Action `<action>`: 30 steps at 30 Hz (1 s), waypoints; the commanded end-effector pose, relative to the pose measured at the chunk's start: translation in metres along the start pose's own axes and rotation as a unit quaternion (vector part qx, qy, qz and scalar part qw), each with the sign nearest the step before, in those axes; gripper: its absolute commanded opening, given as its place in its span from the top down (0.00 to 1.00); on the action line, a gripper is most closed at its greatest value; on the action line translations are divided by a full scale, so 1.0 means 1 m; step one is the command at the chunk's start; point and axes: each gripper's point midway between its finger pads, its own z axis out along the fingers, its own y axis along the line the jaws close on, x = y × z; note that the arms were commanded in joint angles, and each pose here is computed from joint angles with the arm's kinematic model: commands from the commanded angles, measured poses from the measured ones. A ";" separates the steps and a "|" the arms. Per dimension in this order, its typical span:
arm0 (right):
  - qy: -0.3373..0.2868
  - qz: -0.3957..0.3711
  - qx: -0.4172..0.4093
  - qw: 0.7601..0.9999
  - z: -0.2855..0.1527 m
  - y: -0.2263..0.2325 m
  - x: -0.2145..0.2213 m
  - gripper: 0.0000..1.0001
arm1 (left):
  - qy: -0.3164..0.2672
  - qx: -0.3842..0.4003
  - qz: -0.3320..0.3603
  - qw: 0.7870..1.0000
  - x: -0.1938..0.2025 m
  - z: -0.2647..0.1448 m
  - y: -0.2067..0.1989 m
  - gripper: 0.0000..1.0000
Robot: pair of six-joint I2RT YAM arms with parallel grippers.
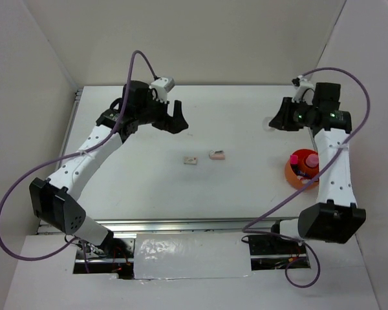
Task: Sort the stationery into containers
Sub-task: Place the stationery in the storage box.
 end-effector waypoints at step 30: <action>0.187 -0.080 0.270 0.941 -0.163 -0.217 0.082 0.94 | 0.081 0.179 0.054 0.979 0.037 0.024 -0.031 0.01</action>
